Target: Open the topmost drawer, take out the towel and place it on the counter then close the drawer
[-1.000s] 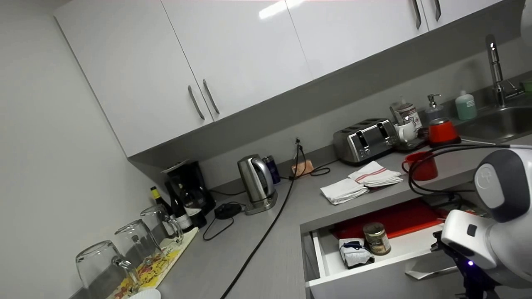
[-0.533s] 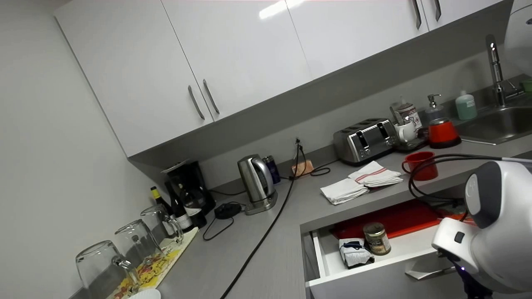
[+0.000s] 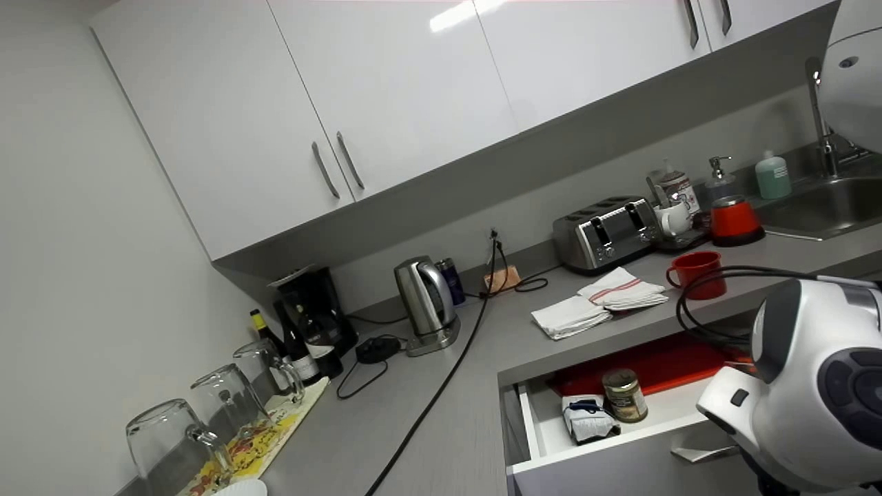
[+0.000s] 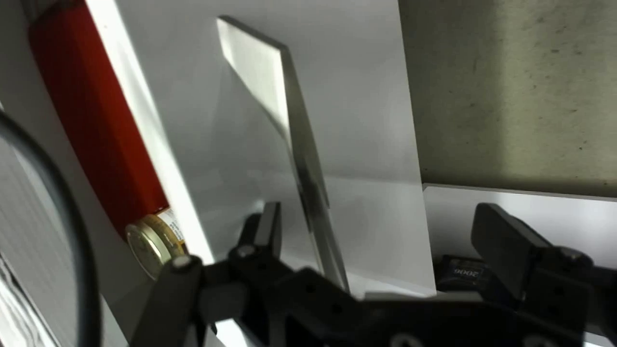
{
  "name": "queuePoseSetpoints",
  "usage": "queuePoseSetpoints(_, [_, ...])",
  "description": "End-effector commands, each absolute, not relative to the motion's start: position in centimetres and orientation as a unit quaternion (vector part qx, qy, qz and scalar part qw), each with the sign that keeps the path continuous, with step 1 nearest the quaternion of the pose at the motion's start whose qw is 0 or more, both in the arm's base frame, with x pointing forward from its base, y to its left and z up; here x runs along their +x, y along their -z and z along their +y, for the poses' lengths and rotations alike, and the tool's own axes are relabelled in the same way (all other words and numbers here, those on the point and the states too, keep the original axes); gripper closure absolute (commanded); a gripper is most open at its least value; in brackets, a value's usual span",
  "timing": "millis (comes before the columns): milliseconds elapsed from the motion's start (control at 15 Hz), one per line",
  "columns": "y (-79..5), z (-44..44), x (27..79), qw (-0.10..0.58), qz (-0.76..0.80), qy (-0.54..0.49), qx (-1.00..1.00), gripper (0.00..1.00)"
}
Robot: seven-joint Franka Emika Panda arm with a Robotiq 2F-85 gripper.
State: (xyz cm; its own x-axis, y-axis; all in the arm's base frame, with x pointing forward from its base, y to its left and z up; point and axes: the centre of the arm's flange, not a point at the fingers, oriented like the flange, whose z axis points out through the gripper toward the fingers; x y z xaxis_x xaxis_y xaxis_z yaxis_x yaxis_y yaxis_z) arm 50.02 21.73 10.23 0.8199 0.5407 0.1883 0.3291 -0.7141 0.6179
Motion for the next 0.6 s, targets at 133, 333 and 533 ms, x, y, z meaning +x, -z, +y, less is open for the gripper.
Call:
queuePoseSetpoints(133, [-9.4, 20.3, 53.8, 0.294, 0.187, -0.148, 0.926, 0.00])
queuePoseSetpoints(333, [-9.4, 18.6, 56.0, 0.297, 0.147, -0.145, 0.932, 0.00])
queuePoseSetpoints(533, [-9.9, 16.3, 58.5, 0.308, 0.104, -0.151, 0.934, 0.00])
